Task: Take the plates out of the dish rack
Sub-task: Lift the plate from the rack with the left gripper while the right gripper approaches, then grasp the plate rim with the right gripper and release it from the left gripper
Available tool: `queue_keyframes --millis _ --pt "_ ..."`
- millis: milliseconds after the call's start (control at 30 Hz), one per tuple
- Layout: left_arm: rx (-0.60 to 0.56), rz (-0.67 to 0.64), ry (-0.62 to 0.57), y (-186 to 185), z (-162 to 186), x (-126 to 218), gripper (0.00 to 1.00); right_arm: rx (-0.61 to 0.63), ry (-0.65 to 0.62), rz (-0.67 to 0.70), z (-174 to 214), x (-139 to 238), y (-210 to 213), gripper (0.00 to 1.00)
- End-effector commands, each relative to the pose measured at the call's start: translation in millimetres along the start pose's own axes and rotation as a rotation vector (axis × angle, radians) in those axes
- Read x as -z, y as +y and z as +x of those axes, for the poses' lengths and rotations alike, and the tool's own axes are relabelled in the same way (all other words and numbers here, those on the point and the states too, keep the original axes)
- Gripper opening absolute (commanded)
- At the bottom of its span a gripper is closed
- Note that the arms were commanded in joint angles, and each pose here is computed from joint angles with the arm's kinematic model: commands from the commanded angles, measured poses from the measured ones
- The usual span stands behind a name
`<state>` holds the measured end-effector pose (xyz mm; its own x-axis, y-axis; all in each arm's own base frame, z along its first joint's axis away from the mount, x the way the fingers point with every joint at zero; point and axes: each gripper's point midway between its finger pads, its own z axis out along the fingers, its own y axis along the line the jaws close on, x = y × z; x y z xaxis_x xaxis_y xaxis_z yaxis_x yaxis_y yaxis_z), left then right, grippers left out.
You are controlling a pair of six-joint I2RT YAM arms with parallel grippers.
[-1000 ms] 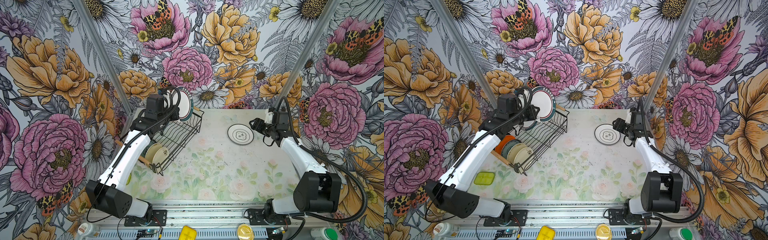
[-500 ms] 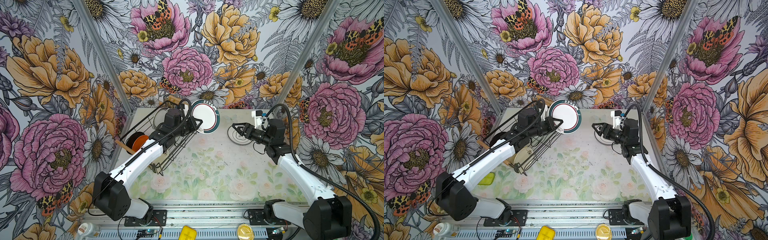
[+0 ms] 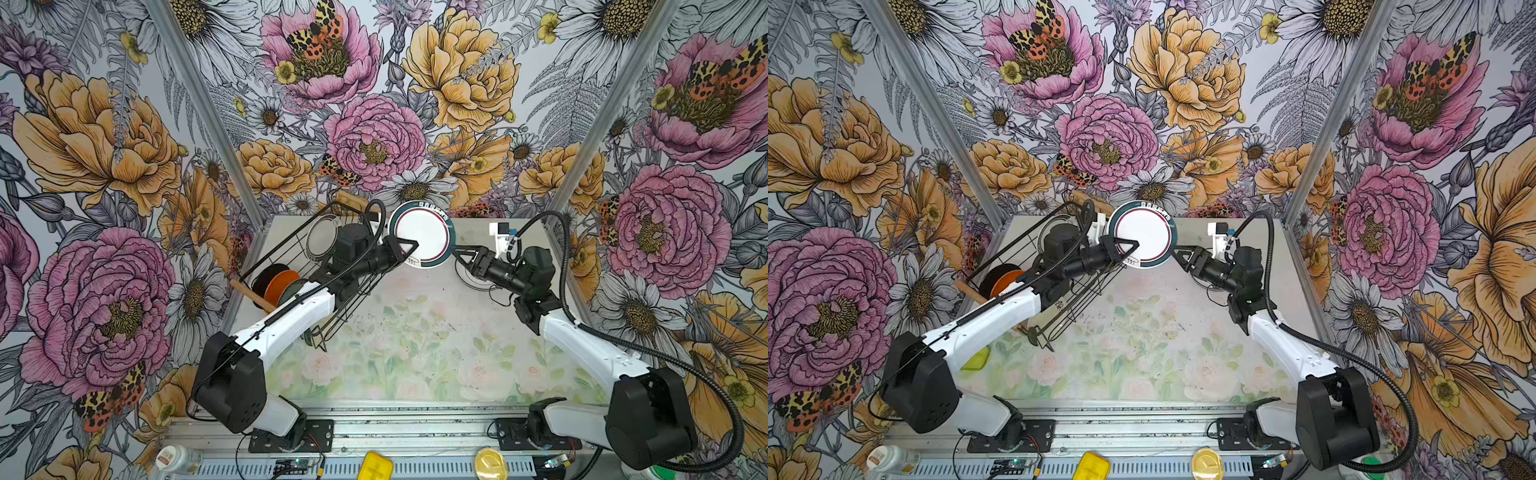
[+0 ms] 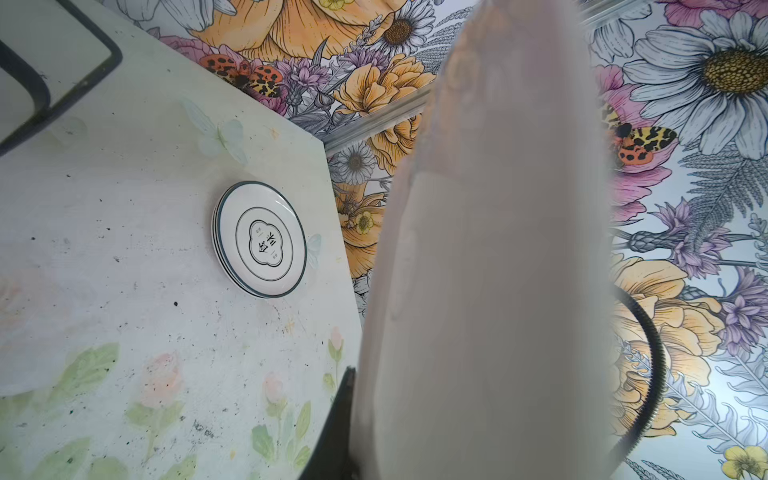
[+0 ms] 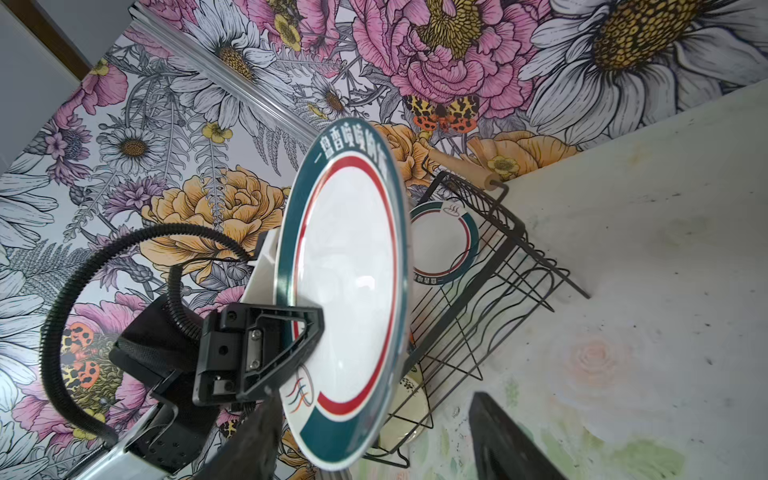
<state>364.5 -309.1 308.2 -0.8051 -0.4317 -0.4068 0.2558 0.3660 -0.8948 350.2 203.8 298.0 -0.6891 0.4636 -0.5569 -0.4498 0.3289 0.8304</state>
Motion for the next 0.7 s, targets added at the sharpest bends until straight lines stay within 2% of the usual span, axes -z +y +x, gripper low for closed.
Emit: queue_keyframes --millis 0,100,367,667 --pt "-0.018 0.109 -0.002 -24 -1 -1 0.0 0.023 -0.036 -0.061 -11 -12 17 0.69" --pt "-0.014 0.112 0.006 -21 1 -3 0.0 0.013 -0.029 -0.069 -8 -21 15 0.64" --pt "0.033 0.116 0.034 -8 10 -10 0.02 -0.007 -0.071 -0.091 -12 -27 10 0.4" --pt "0.056 0.099 0.058 5 17 -21 0.04 -0.047 -0.082 -0.159 -17 -36 14 0.24"
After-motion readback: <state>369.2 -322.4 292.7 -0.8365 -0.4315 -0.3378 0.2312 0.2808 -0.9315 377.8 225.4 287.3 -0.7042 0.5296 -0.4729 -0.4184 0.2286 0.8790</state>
